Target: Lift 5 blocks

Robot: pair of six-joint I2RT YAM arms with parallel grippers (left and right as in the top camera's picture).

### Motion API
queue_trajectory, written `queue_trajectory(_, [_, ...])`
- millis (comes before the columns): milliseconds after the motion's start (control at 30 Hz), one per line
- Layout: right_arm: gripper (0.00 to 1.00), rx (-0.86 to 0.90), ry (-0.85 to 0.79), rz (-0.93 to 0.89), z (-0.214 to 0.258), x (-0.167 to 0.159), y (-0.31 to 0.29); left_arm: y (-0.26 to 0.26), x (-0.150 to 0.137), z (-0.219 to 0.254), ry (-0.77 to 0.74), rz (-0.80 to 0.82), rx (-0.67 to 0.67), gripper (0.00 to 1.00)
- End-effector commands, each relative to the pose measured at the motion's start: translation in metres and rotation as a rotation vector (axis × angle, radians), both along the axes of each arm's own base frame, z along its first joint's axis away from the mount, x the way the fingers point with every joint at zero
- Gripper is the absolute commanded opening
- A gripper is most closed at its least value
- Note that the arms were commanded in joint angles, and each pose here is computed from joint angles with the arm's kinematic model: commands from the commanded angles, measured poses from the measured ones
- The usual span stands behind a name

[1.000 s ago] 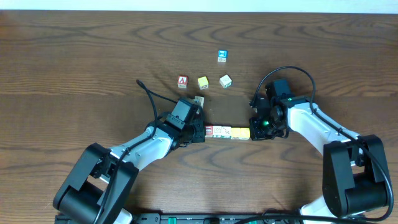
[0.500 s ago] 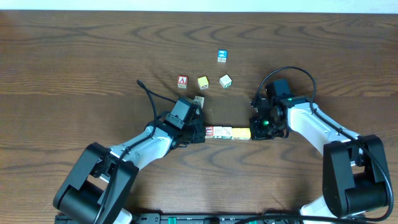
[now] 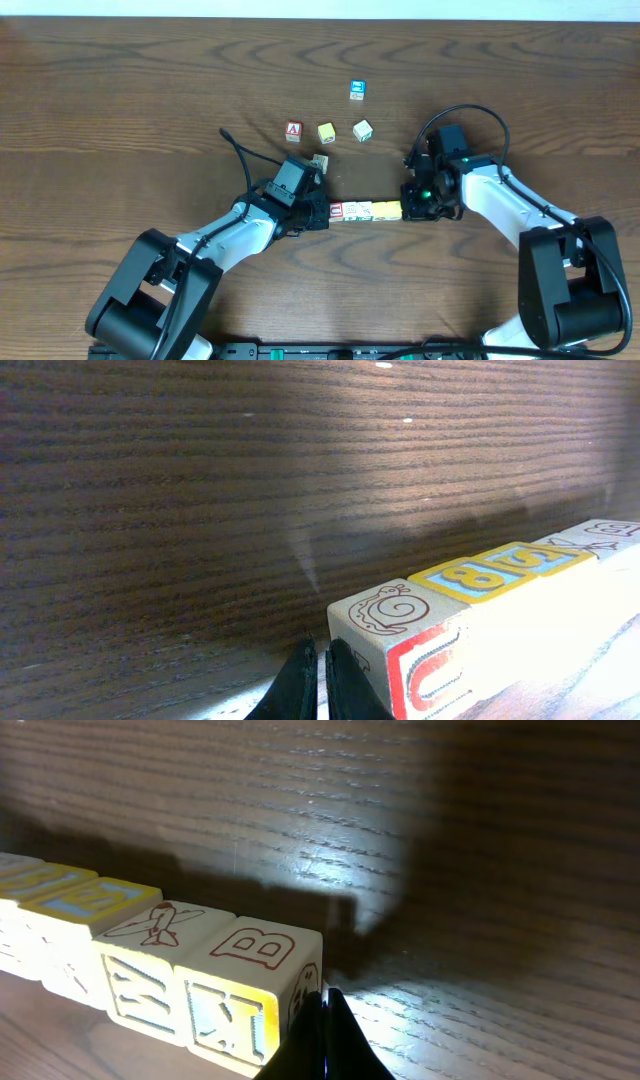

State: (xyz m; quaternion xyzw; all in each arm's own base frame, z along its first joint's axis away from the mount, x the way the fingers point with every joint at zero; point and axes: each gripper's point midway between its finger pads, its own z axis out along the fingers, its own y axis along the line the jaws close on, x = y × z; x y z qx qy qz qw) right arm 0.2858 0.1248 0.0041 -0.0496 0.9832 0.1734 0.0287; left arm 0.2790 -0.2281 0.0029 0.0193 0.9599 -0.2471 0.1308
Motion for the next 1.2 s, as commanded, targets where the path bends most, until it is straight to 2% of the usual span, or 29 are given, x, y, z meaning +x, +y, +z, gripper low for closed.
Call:
queue_trajectory(0, [0.01, 0.074, -0.023, 0.104, 0.011, -0.008, 0.032, -0.012, -0.006, 0.003, 0.015, -0.063, -0.048, 0.07])
queue_trajectory(267, [0.01, 0.073, -0.045, 0.187, 0.012, -0.016, 0.052, -0.014, -0.008, 0.004, 0.015, -0.085, -0.06, 0.07])
queue_trajectory(700, [0.01, 0.067, -0.097, 0.169, 0.027, -0.009, 0.051, -0.015, -0.008, 0.007, 0.009, -0.091, -0.068, 0.07])
queue_trajectory(867, [0.01, 0.075, -0.082, 0.105, 0.03, -0.009, 0.051, -0.017, -0.006, 0.016, -0.014, -0.092, -0.081, 0.07])
queue_trajectory(1167, [0.01, 0.073, -0.076, 0.108, 0.03, -0.01, 0.051, -0.017, -0.006, 0.017, -0.016, -0.092, -0.082, 0.07])
